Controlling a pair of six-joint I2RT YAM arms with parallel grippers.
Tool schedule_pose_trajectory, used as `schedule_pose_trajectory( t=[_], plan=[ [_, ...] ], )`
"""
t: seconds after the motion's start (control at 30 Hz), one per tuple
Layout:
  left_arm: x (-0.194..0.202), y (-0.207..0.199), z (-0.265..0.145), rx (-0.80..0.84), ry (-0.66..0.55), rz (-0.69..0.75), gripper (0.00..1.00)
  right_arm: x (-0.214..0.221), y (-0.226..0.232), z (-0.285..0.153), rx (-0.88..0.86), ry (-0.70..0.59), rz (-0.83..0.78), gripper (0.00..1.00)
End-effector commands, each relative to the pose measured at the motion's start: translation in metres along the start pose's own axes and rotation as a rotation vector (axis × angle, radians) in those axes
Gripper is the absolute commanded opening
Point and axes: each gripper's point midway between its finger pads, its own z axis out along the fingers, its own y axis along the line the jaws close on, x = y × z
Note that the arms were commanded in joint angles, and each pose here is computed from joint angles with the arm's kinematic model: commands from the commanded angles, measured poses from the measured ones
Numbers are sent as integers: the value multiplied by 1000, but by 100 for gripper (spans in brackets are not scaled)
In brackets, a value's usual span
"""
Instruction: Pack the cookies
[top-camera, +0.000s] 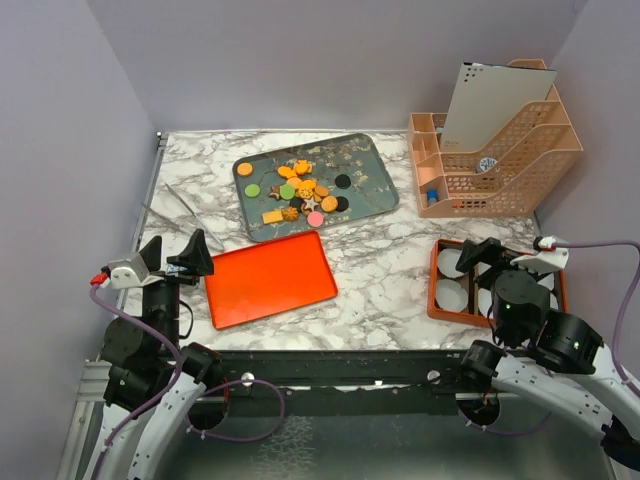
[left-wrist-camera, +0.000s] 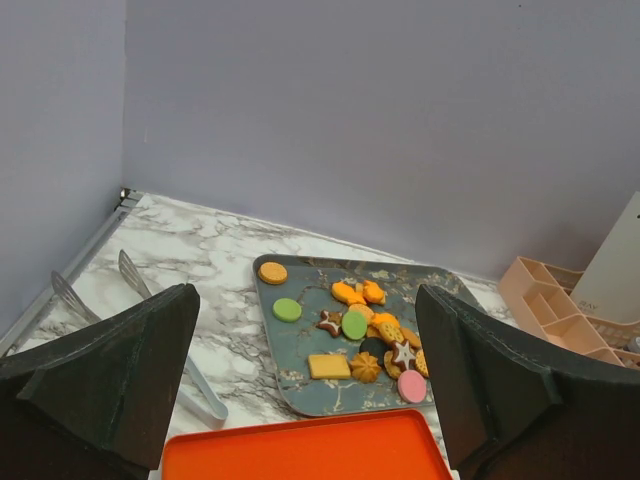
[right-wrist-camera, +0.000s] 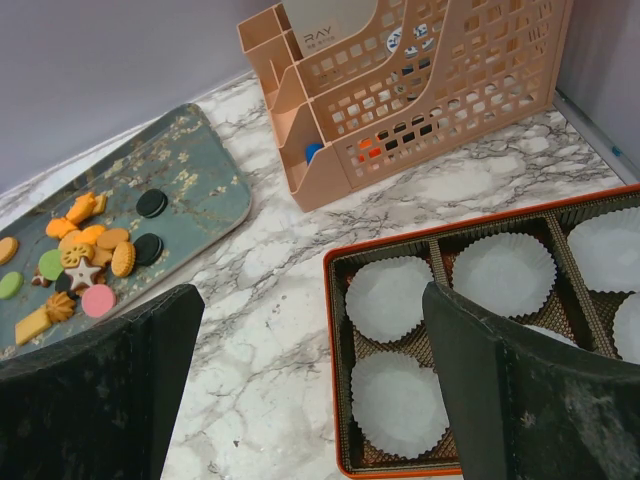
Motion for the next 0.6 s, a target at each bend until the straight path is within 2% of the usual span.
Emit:
schedule_pose_trajectory(
  t=[0.0,0.33,0.57],
  plan=[
    [-2,5,0,-23,-16,0,99,-3,-2,0,18,-11,8,100],
    [-2,3,-3,-5,-11,-4,99,10,19,4,-55,26,-45,100],
    [-3,-8,-5,51,1,-20,99,35,64,16,-155,109,-200,100]
  ],
)
